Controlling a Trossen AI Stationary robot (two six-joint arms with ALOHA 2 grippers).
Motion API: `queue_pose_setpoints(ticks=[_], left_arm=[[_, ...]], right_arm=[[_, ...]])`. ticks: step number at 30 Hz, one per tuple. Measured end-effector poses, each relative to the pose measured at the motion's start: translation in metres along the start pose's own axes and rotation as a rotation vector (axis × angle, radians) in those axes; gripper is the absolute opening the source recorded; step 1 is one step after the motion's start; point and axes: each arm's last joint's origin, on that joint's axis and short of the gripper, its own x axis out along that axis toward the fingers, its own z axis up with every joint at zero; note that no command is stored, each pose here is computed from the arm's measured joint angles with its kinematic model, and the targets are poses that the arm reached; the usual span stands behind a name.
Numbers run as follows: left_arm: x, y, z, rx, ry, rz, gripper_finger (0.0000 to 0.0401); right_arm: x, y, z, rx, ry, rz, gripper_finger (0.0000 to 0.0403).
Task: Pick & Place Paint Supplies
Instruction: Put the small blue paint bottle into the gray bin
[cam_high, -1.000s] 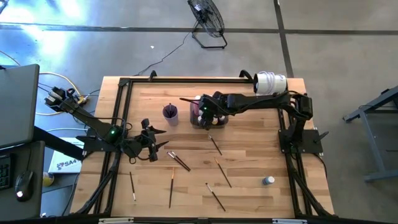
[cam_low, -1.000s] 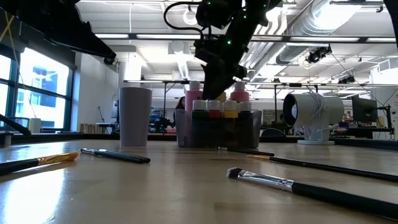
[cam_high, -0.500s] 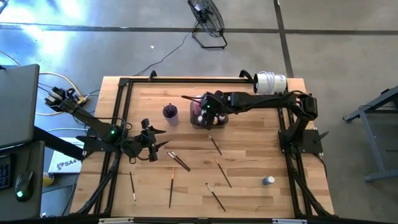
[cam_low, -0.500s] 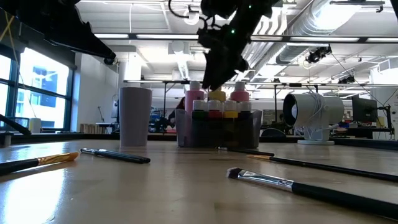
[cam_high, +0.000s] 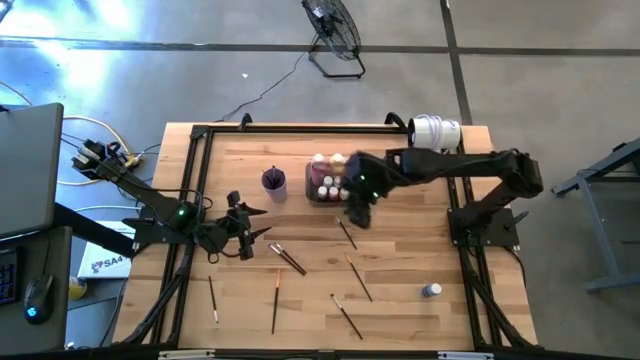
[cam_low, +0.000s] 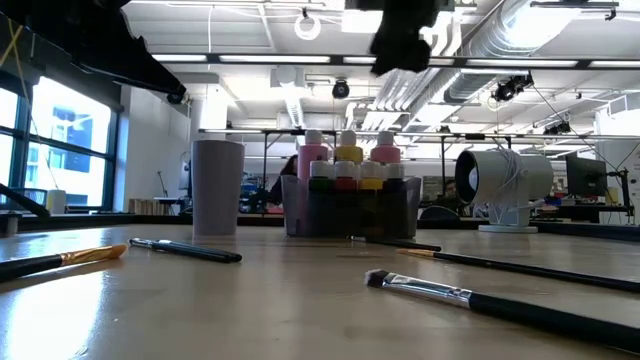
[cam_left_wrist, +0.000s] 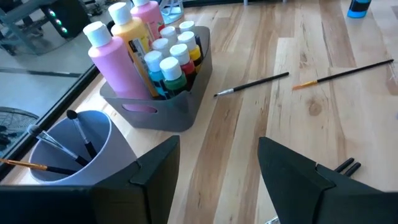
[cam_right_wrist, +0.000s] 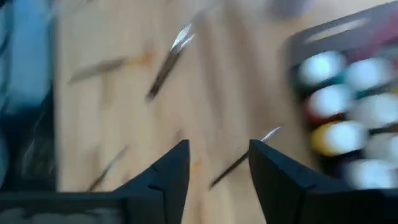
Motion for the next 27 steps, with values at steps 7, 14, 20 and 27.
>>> queue_pose_setpoints(ticks=[7,14,20,27], left_arm=[[0.000,-0.001,0.000,-0.018,0.007,-0.020,0.0211],[0.000,-0.001,0.000,-0.037,0.016,-0.047,0.0211],[0.000,-0.001,-0.001,-0.057,0.017,-0.046,0.0211],[0.000,-0.001,0.000,-0.058,0.017,-0.046,0.0211]], right_arm=[[-0.029,0.053,-0.024,-0.290,-0.028,0.078,0.0044],[-0.076,0.075,-0.047,-0.429,-0.209,-0.030,0.0003],[-0.091,0.054,-0.090,-0.418,-0.433,0.028,0.0003],[-0.071,0.013,-0.149,-0.357,-0.769,0.084,0.0003]])
